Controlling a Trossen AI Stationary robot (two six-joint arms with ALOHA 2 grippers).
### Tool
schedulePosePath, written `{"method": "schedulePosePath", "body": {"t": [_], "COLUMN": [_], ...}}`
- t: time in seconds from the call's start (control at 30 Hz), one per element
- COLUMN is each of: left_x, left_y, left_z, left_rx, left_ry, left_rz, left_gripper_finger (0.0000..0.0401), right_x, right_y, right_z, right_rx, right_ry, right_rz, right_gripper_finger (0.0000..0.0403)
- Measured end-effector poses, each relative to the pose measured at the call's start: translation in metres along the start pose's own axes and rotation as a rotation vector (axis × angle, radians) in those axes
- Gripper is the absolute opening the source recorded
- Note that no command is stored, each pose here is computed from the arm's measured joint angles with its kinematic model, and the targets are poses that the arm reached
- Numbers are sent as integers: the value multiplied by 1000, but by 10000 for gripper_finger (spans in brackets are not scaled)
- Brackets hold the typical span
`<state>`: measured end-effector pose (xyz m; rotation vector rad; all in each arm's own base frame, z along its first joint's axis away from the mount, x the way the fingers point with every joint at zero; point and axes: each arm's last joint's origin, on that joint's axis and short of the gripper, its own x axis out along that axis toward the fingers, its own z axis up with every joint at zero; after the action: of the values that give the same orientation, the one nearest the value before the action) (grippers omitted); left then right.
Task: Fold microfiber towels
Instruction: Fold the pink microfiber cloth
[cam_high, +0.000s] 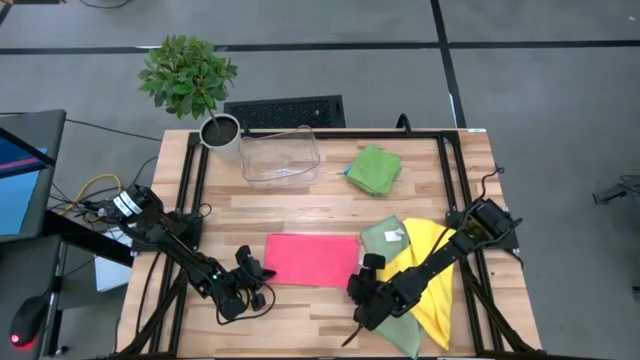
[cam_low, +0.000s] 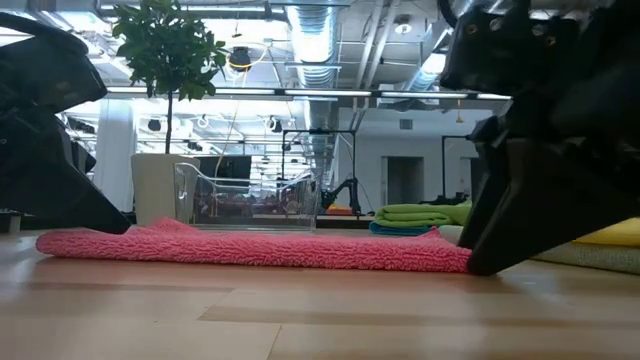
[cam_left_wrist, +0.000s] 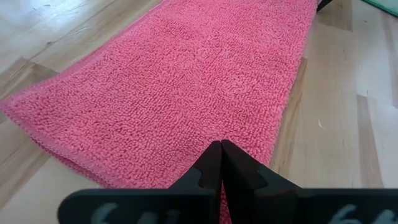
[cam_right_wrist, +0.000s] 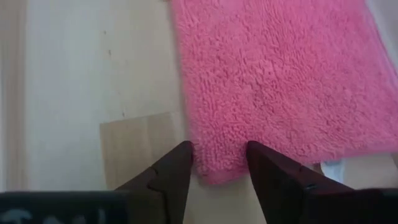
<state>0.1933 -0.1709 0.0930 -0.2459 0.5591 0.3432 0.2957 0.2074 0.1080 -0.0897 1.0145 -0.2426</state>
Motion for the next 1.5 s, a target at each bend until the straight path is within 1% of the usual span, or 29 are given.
{"method": "schedulePosePath", "body": {"t": [0.1, 0.17, 0.23, 0.3, 0.37, 0.4, 0.43, 0.57, 0.63, 0.73, 0.83, 0.97, 1.13, 1.2, 1.3, 1.37, 1.43, 1.5], "left_x": [0, 0, 0, 0, 0, 0, 0, 0, 0, 0, 0, 0, 0, 0, 0, 0, 0, 0], "left_y": [0, 0, 0, 0, 0, 0, 0, 0, 0, 0, 0, 0, 0, 0, 0, 0, 1, 1], "left_z": [0, 0, 0, 0, 0, 0, 0, 0, 0, 0, 0, 0, 0, 0, 0, 0, 0, 0], "left_rx": [-1, -1, 0, 0, 0, -1, -1, 0, 0, 0, 1, 1, 2, 4, 3, 5, 5, 7], "left_ry": [2, 11, 16, 15, 15, 15, 15, 15, 15, 15, 14, 10, 9, 8, 5, 6, 1, 0], "left_rz": [-2, -8, -11, -10, -10, -10, -10, -10, -9, -9, -9, -6, -5, -2, 0, 2, 5, 8], "left_gripper_finger": [0, 0, 0, 0, 0, 0, 0, 0, 0, 0, 0, 0, 0, 0, 0, 0, 0, 0], "right_x": [3, 1, -5, -10, -15, -18, -19, -18, -17, -15, -14, -10, -1, 6, 11, 13, 16, 18], "right_y": [1, 1, 0, -5, -6, -7, -9, -15, -18, -23, -25, -28, -33, -31, -30, -25, -26, -24], "right_z": [-1, 2, 5, 5, 13, 17, 21, 39, 49, 61, 75, 89, 95, 99, 98, 102, 99, 99], "right_rx": [-2, 10, 12, -24, -41, -43, -49, -74, -80, -123, -141, -141, -124, -115, -140, -127, -137, -132], "right_ry": [6, 10, 27, 68, 61, 50, 45, 22, -5, -31, -97, -169, -183, -214, -211, -251, -231, -240], "right_rz": [-4, 1, -3, -29, -26, -21, -22, -20, -14, -10, 31, 101, 141, 177, 204, 236, 229, 234], "right_gripper_finger": [174, 156, 123, 77, 29, 18, 16, 43, 46, 31, 14, 14, 34, 33, 23, 18, 18, 23]}}
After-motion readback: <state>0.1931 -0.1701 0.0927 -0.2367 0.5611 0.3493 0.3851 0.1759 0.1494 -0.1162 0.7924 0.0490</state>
